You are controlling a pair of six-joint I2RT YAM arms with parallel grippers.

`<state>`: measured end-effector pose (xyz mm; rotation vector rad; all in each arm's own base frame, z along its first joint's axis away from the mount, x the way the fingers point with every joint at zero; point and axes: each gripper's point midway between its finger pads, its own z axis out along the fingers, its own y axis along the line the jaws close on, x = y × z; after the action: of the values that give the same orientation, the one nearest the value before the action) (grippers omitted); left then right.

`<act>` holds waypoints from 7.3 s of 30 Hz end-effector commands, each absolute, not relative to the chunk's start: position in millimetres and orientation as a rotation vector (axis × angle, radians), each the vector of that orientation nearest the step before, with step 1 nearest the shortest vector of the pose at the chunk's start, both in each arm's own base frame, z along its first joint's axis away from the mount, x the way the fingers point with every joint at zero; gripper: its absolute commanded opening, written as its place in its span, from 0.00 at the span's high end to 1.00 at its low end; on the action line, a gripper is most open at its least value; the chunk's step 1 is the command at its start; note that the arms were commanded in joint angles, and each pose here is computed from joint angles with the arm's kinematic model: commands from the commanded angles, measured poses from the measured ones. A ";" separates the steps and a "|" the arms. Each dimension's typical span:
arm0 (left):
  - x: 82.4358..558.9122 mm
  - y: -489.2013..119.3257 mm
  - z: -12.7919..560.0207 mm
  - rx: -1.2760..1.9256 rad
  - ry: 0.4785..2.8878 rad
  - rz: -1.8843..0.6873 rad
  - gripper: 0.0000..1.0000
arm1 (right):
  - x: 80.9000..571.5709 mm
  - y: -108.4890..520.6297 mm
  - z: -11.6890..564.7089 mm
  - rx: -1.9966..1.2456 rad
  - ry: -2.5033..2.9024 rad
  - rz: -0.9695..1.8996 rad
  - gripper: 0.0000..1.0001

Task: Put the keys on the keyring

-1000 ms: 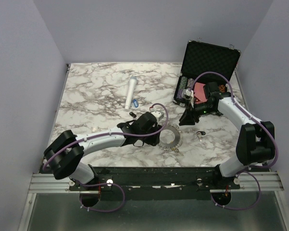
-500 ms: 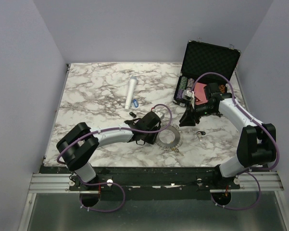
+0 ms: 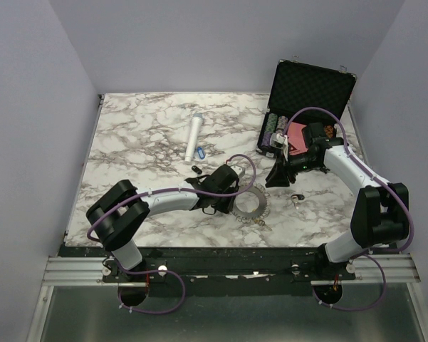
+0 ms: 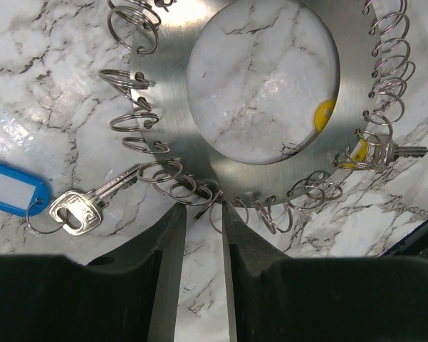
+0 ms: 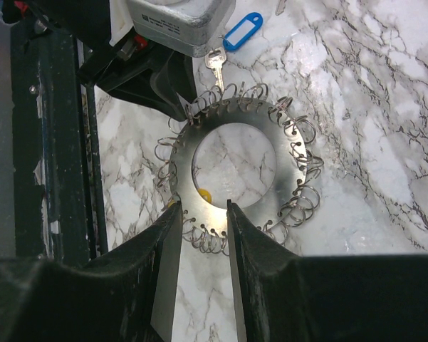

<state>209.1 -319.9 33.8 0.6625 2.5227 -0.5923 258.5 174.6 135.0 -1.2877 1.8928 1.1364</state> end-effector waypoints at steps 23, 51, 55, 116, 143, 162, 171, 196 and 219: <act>193.3 -333.5 82.3 0.814 2.385 -0.764 1.00 | 247.0 174.0 132.9 -1.330 1.871 1.168 0.61; 177.8 -353.1 239.5 1.445 1.652 -0.832 1.00 | 204.7 205.1 225.2 -1.498 1.287 1.278 0.48; 180.6 -362.7 246.4 1.374 1.650 -0.881 1.00 | 198.7 213.1 228.7 -1.483 1.270 1.331 0.48; 182.3 -378.6 231.6 0.935 1.626 -1.128 1.00 | 167.0 231.4 210.2 -1.517 1.361 1.481 1.00; 180.4 -364.5 207.3 0.789 1.565 -1.182 0.59 | 183.0 234.3 189.1 -1.475 1.484 1.450 1.00; 163.9 -328.3 218.7 0.820 1.248 -1.108 0.16 | 171.0 232.5 193.0 -1.510 1.393 1.471 1.00; 168.0 -346.3 219.3 0.904 1.140 -1.083 0.35 | 164.2 230.4 192.8 -1.544 1.331 1.456 1.00; 157.6 -371.4 200.7 0.963 1.205 -1.237 0.67 | 163.8 230.6 193.3 -1.544 1.321 1.457 1.00; 149.1 -353.6 198.8 1.080 1.191 -1.124 1.00 | 160.3 222.7 207.2 -1.630 1.336 1.389 0.51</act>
<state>157.2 -363.7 187.5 0.9781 1.2839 -1.2089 164.1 224.5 186.3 -1.5824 1.3761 1.4309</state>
